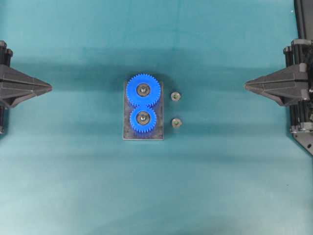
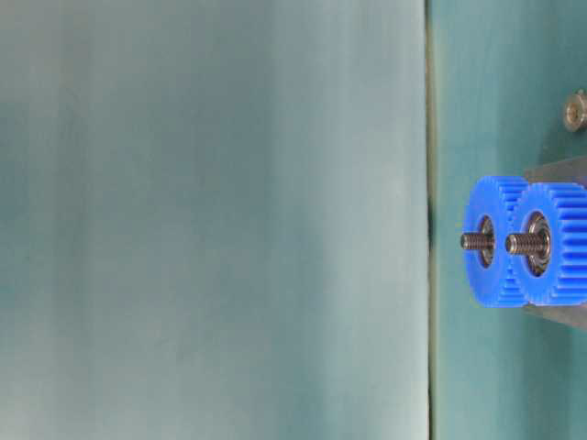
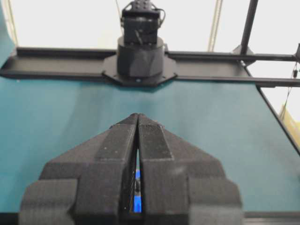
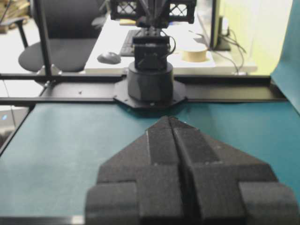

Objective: Insert the washer onto the shaft.
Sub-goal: 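Move the right gripper toward the upper silver washer beside the plate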

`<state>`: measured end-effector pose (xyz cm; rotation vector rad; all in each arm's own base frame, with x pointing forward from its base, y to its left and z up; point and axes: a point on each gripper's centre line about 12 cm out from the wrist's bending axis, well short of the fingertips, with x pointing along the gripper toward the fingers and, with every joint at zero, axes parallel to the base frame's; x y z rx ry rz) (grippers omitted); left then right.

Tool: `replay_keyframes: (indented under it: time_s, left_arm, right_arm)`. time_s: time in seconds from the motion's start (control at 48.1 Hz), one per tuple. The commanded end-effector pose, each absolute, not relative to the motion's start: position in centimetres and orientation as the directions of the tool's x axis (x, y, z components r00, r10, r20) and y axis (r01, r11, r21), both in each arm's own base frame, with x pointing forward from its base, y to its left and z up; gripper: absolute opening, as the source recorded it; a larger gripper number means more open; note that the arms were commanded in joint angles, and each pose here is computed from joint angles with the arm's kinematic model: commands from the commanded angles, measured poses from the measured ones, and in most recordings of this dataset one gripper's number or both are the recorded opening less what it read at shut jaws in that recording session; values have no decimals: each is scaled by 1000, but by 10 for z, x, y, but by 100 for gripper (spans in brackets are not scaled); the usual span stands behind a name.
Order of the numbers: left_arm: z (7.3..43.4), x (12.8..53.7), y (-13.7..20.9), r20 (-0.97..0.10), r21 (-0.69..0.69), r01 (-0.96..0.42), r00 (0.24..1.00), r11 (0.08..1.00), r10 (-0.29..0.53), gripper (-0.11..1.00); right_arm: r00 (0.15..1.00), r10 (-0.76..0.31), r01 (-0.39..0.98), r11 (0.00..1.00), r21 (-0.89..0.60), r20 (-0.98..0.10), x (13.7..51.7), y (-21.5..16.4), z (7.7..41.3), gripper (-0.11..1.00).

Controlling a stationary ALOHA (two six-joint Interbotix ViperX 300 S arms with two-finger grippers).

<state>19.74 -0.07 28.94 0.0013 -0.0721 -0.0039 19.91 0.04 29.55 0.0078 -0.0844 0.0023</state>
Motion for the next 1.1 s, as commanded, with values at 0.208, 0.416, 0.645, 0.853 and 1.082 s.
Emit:
replay_keyframes:
  time_s: [0.208,0.416,0.645,0.853,1.082]
  left_arm:
    - [288,199,-2,67,-6,11,998,1000,-10,1]
    - [283,203,-2,-37,-5,10,999,1000,-10,1]
    - [281,207,-1,-175,-2,6,984,1000,-6,1]
    - [280,204,-1,-240,-1,4,971,1000,-5,1]
    - [279,205,-1,-247,-1,4,969,1000,-5,1]
  right_arm:
    - [999,-32,33,979,202,-4,193,-5,281,-2]
    - [973,-32,81,975,208,-228,196,-7,275,-2]
    - [903,-84,187,960,209,-420,210,-23,269,-2]
    - [825,-137,282,941,189,-549,234,-44,255,-2]
    - [722,-145,334,929,158,-677,266,-61,234,-2]
